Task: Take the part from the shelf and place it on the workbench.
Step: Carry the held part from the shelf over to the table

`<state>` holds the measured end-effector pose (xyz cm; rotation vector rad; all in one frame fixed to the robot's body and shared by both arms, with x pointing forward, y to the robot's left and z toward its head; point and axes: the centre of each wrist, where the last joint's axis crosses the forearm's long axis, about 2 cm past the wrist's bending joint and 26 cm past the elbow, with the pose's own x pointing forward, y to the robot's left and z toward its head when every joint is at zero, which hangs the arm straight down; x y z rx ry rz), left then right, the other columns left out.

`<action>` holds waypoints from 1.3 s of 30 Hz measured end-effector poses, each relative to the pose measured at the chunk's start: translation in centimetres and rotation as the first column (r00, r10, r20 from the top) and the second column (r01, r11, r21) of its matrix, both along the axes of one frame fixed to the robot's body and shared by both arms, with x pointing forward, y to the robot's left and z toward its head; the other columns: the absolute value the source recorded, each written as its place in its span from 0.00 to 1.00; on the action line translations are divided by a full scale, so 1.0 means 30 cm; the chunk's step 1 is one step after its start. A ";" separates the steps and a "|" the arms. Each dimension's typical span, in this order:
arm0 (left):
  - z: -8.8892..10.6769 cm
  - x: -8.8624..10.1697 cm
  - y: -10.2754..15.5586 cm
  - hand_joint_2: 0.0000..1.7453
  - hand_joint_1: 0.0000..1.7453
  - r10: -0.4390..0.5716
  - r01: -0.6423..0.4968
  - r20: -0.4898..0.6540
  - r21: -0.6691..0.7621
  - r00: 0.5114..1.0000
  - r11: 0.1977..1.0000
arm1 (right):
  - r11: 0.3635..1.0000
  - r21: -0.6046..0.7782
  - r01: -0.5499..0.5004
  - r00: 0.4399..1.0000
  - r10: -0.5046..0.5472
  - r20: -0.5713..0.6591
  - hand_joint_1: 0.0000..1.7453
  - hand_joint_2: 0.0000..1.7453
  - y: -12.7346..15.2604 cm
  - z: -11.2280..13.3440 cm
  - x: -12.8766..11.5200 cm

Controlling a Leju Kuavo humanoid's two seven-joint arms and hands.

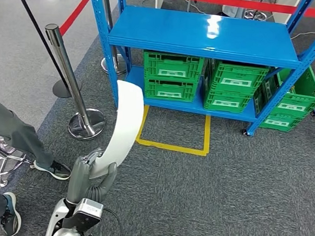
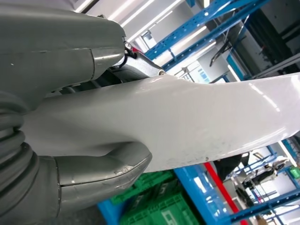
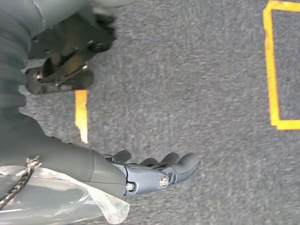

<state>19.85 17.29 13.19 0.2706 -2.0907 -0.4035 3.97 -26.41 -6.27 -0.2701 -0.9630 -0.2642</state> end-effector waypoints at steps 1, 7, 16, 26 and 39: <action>0.001 0.001 -0.001 1.00 1.00 0.000 0.000 0.001 -0.001 1.000 1.000 | 1.000 0.000 0.000 1.000 0.000 0.003 0.00 1.00 -0.001 0.000 0.002; 0.001 0.005 -0.003 1.00 1.00 -0.001 0.001 0.003 -0.002 1.000 1.000 | 1.000 0.000 0.015 1.000 -0.015 0.009 0.00 1.00 -0.007 -0.001 0.004; -0.006 0.006 -0.004 1.00 1.00 -0.024 0.024 0.006 -0.004 1.000 1.000 | 1.000 -0.006 0.023 1.000 -0.023 0.005 0.00 1.00 -0.023 -0.036 -0.009; -0.005 0.008 -0.008 1.00 1.00 -0.033 0.033 0.008 -0.005 0.999 0.999 | 0.998 0.005 0.057 0.998 -0.057 -0.014 0.00 1.00 -0.034 -0.071 -0.005; -0.013 0.004 -0.009 1.00 1.00 -0.079 0.077 -0.018 -0.085 0.997 0.993 | 0.999 -0.010 0.047 0.998 -0.047 -0.049 0.00 1.00 -0.008 -0.102 0.012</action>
